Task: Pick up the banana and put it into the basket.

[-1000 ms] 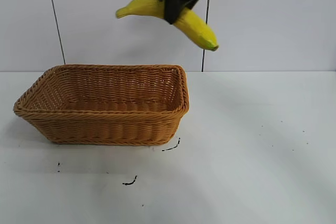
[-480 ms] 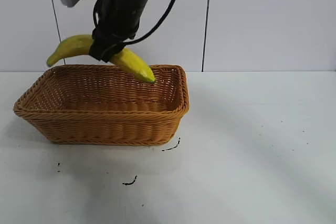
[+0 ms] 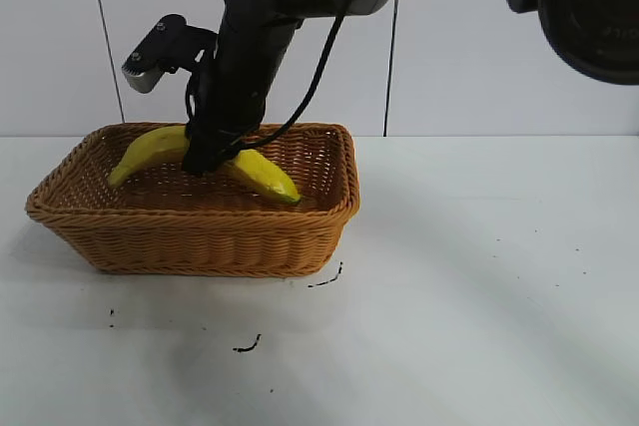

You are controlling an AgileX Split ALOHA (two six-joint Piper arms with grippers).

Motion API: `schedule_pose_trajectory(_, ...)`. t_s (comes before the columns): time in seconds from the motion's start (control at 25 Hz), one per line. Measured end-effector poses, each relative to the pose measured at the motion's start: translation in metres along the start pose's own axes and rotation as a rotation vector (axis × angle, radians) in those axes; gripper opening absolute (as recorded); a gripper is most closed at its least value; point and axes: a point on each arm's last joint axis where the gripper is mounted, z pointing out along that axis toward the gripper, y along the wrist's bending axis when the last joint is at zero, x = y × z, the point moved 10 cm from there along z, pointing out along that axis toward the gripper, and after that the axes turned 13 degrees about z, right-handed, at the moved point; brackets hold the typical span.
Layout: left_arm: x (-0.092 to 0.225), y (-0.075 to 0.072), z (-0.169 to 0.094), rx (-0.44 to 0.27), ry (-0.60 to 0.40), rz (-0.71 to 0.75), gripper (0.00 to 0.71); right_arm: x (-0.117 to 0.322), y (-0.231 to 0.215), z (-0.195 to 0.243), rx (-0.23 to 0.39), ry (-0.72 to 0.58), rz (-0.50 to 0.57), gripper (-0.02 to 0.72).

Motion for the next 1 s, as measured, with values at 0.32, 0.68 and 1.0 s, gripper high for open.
schedule_pose_trajectory(0.32,0.000,0.000,0.000,0.000,0.000,0.000,0.695,-0.016,-0.019,-0.069,0.013,0.009,0.353,0.677)
schedule_pose_trajectory(0.68,0.000,0.000,0.000,0.000,0.000,0.000,0.695,0.026,-0.118,-0.116,0.118,0.031,0.733,0.677)
schedule_pose_trajectory(1.0,0.000,0.000,0.000,0.000,0.000,0.000,0.695,0.134,-0.227,-0.143,0.261,0.132,0.972,0.677)
